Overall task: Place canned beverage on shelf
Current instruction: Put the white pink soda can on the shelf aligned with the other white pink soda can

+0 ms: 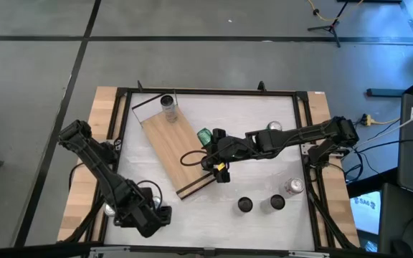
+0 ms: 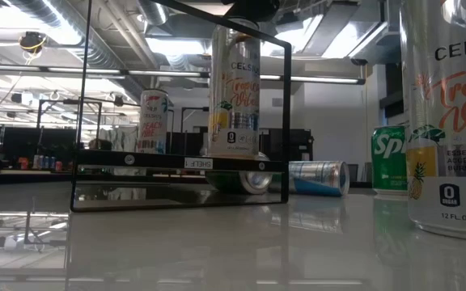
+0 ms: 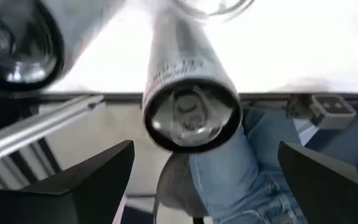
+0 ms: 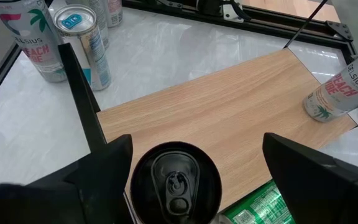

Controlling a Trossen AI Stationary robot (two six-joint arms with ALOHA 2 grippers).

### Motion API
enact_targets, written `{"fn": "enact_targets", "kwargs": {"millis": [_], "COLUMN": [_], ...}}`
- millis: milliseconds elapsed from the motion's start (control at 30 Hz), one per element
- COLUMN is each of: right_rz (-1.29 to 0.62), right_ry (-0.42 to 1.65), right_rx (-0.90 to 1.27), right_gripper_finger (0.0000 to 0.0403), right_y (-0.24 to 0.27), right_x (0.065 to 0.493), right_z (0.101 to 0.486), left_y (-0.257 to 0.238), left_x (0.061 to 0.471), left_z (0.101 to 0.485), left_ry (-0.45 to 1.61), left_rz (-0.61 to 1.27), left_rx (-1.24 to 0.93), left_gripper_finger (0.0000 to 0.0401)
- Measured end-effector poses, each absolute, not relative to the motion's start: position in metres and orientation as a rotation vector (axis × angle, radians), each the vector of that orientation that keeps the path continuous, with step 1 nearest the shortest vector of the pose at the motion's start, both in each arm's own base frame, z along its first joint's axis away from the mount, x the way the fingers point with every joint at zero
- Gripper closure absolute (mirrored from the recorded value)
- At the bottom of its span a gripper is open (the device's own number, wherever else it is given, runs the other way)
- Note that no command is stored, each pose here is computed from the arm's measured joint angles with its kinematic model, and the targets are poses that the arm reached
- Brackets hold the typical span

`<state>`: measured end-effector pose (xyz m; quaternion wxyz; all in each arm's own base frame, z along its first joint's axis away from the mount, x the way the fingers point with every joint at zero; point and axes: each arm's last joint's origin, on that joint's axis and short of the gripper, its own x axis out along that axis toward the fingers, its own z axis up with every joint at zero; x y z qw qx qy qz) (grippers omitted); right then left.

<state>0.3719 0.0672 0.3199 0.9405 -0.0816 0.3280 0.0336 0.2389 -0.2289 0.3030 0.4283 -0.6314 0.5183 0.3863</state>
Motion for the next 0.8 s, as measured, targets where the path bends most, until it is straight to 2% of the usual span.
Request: {"fn": "enact_targets", "kwargs": {"millis": [567,800], "right_rz": [0.069,0.069], "right_ry": [0.67,0.67], "right_rx": [-0.166,-0.166], "right_gripper_finger": [0.0049,0.0049], "right_y": [0.067,0.067], "right_x": [0.372,0.372], "right_z": [0.32,0.32], "left_y": [-0.227,-0.235], "left_x": [0.238,0.245], "left_z": [0.286,0.268], "left_ry": [1.269,1.294], "left_rz": [0.997,1.008], "left_rx": [-1.505,-1.43], "left_gripper_finger": [0.0015,0.0015]}}
